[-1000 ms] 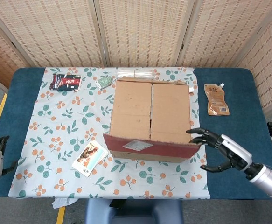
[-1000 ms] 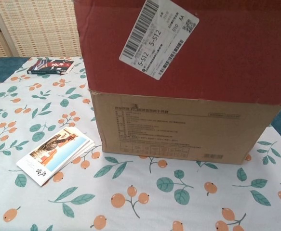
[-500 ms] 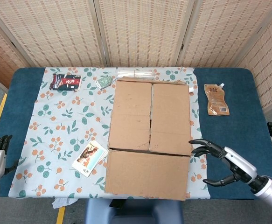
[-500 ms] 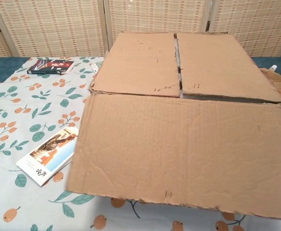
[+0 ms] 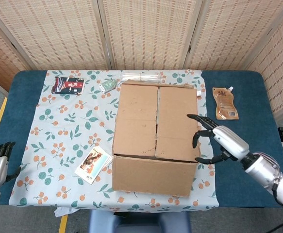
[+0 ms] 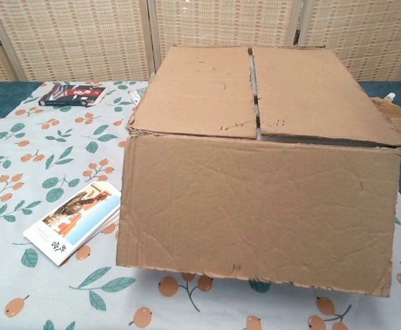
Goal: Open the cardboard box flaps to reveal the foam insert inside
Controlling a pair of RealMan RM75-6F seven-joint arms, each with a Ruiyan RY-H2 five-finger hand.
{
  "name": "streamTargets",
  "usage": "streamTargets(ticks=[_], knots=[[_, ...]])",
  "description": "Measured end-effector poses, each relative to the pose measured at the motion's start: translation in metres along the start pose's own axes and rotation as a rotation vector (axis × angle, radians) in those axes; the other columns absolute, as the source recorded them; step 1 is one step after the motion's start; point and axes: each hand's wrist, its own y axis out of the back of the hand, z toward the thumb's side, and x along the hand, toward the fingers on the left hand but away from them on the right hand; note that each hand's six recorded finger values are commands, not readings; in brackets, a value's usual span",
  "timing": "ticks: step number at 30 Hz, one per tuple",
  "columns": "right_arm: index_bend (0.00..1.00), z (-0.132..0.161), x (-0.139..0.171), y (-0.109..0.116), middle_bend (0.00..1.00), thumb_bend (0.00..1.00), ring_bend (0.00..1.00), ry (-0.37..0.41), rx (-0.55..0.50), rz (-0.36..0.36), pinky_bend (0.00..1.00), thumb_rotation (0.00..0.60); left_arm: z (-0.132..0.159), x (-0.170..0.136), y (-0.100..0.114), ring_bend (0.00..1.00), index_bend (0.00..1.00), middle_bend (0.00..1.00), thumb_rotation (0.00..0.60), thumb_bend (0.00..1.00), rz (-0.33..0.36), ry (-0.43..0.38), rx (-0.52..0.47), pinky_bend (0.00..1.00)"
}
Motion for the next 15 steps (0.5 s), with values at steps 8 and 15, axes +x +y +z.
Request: streamTargets(ticks=[8,15], knots=[[0.66,0.009,-0.064,0.004,0.04,0.26,0.0,-0.009,0.427,-0.021,0.0,0.37,-0.002,0.001,0.0,0.04,0.0,0.08,0.6,0.41,-0.017,-0.012,-0.027,0.0],[0.72,0.023,-0.117,-0.014,0.07,0.26,0.0,0.015,0.569,-0.029,0.0,0.331,-0.005,0.0,0.003,0.04,0.0,0.08,0.6,0.41,-0.014,-0.018,-0.046,0.0]])
